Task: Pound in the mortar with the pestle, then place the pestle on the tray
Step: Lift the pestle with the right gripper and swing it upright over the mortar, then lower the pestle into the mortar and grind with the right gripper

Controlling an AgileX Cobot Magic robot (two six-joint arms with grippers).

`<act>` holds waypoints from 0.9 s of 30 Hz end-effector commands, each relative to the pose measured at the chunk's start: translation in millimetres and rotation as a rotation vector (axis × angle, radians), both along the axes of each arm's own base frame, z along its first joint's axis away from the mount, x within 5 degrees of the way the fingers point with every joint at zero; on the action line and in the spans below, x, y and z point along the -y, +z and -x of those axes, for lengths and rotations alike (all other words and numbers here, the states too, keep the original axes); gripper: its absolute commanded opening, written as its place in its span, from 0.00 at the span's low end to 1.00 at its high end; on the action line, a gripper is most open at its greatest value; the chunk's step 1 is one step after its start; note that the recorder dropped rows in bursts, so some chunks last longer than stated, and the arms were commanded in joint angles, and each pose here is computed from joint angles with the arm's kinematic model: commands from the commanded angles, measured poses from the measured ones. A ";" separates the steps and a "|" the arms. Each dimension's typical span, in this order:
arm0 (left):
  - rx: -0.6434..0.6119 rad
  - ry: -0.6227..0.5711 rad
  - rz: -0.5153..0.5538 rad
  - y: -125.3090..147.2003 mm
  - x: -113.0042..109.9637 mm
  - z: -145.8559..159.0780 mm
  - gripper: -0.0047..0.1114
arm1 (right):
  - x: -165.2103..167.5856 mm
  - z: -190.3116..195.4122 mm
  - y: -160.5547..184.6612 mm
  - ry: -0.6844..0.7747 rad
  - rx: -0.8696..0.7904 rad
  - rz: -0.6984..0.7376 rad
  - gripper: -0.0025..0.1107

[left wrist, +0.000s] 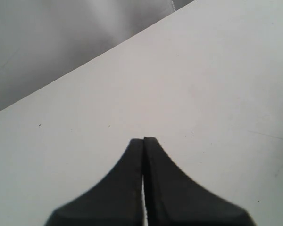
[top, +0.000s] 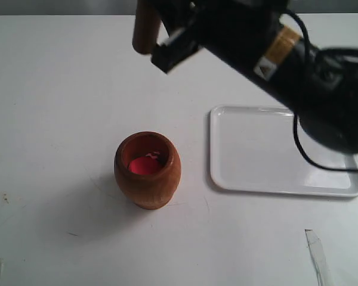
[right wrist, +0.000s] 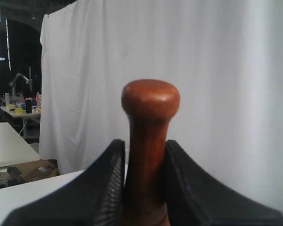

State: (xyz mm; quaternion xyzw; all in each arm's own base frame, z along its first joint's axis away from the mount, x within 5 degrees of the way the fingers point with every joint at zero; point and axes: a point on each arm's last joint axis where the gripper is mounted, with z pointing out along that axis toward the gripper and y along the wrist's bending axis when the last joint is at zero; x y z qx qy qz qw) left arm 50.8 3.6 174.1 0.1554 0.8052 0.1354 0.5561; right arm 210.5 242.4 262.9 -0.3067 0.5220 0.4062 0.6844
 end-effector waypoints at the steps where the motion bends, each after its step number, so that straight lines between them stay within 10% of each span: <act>1: 0.004 -0.006 0.015 0.1 0.7 -0.1 0.04 | 25.1 20.7 -36.1 -0.020 -0.099 0.005 0.02; 27: 0.004 -0.006 0.015 0.1 0.7 -0.1 0.04 | -8.8 54.6 -92.4 0.163 -0.110 0.305 0.02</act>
